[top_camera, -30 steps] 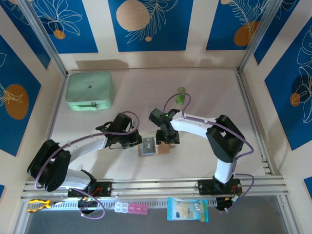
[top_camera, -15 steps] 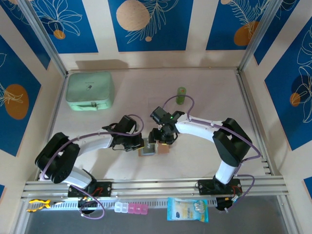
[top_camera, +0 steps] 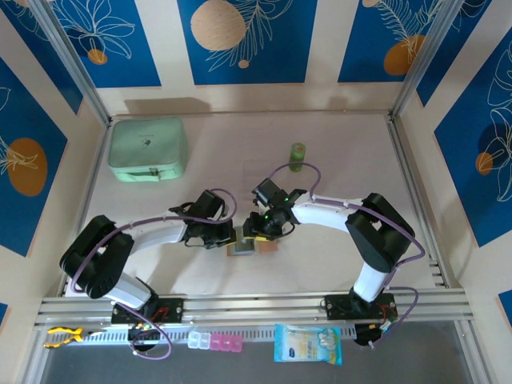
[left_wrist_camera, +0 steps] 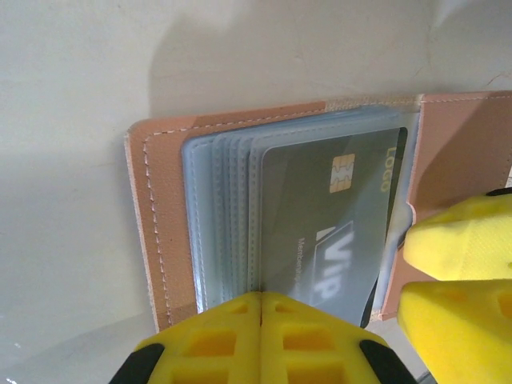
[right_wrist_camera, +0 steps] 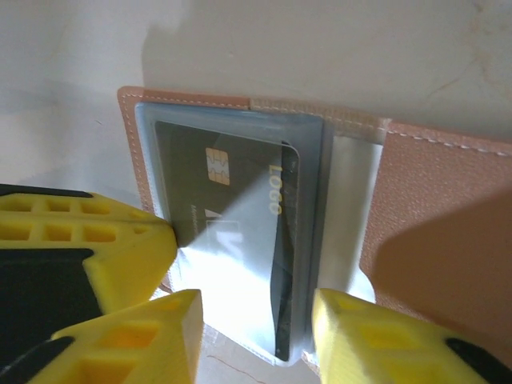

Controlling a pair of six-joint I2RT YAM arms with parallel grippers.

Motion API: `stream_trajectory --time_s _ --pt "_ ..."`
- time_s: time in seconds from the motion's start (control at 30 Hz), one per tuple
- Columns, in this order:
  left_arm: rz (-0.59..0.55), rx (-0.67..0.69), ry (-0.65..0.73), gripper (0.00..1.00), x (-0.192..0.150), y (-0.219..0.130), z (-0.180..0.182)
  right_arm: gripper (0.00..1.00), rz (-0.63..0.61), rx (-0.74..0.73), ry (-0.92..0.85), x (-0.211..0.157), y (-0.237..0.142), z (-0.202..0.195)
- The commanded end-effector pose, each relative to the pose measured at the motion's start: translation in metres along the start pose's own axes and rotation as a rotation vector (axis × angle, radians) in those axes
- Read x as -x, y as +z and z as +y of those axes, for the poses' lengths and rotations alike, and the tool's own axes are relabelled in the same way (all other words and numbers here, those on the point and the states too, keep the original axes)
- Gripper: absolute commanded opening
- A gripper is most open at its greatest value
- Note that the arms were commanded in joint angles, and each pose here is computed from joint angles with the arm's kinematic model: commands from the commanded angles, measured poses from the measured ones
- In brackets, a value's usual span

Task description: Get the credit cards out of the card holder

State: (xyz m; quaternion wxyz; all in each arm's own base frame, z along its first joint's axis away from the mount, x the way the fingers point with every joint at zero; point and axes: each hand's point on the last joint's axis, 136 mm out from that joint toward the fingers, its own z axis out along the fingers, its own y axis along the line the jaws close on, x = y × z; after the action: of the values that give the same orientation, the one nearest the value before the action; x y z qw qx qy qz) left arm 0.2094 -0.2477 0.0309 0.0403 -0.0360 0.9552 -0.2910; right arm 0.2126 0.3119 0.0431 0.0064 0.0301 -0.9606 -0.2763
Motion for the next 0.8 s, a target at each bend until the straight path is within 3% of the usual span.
stream_trajectory --time_s 0.0,0.77 --pt "0.002 0.075 0.008 0.01 -0.003 0.0 0.013 0.37 0.006 0.07 -0.008 0.0 -0.002 0.009" --pt "0.002 0.077 0.004 0.01 -0.004 0.0 0.015 0.29 0.041 0.086 0.033 -0.003 0.014 -0.004"
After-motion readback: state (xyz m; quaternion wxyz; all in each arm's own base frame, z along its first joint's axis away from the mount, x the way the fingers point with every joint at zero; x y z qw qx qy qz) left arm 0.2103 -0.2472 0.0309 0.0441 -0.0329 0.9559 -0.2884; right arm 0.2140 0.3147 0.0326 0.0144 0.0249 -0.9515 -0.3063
